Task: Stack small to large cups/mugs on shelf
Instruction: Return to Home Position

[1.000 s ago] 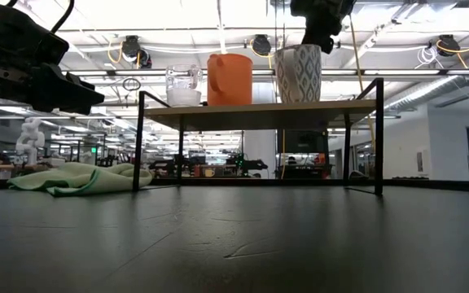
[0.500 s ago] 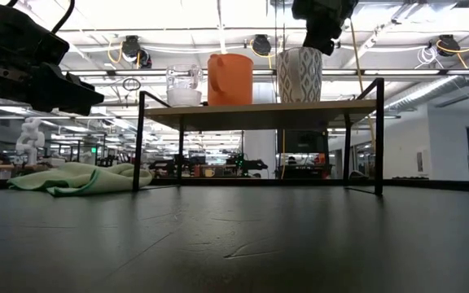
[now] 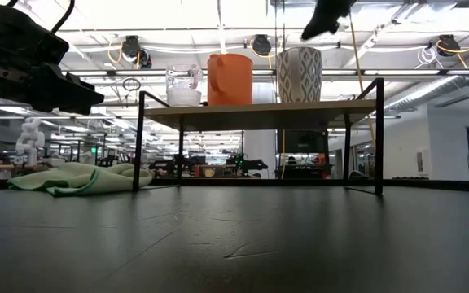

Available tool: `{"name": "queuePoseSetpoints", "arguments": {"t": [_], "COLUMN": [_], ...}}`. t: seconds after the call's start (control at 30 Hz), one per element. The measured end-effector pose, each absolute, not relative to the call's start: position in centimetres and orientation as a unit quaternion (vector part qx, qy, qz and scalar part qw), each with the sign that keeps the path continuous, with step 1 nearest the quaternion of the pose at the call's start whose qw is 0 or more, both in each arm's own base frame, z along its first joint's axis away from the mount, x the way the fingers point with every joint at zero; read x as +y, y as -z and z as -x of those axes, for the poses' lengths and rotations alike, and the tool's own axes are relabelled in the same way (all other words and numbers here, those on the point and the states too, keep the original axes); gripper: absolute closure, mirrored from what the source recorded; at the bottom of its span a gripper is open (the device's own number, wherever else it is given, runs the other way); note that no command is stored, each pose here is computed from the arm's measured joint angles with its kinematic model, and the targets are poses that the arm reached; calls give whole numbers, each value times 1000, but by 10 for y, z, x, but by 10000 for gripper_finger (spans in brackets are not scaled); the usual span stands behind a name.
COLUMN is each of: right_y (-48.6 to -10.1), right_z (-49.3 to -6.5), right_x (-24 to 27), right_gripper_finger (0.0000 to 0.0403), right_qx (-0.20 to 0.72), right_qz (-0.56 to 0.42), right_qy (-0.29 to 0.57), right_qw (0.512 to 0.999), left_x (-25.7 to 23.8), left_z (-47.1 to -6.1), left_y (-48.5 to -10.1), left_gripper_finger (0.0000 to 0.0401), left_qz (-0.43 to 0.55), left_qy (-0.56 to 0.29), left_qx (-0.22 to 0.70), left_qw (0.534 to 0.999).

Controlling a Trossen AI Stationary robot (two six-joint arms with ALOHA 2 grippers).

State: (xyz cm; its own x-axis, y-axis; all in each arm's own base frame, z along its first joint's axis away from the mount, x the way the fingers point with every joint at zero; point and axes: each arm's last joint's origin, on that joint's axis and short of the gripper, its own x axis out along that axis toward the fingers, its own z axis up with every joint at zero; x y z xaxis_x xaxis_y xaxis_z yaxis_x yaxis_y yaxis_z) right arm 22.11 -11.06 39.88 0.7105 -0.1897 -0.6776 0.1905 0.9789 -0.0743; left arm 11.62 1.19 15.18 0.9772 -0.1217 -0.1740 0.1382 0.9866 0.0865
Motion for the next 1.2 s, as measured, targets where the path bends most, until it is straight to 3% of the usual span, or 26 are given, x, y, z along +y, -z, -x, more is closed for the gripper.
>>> {"name": "queuePoseSetpoints", "arguments": {"t": [0.17,0.3,0.47,0.83,1.2], "right_y": [-419,-417,-388,-324,-282], "right_z": [-188,-164,-139,-92,-75], "right_x": [-81,-61,-38,-13,-6], "right_gripper_finger": [395,400,402,403,403], "right_qx": [308,252,243,211,195], "right_qz": [39,34,29,2,0], "right_qy": [84,78,35,-7,-27], "right_qw": [947,964,969,977,980], "left_x": [12,12,12,15,12], "left_z": [-117,-117,-117,-118,-118], "left_y": [-154,-156,-159,-161,-161], "left_gripper_finger": [375,376,397,399,400], "left_qz": [-69,-75,-88,-80,-79], "left_qy": [65,63,61,18,-5], "left_qx": [74,62,45,42,45], "left_qw": [993,993,993,996,996]}}
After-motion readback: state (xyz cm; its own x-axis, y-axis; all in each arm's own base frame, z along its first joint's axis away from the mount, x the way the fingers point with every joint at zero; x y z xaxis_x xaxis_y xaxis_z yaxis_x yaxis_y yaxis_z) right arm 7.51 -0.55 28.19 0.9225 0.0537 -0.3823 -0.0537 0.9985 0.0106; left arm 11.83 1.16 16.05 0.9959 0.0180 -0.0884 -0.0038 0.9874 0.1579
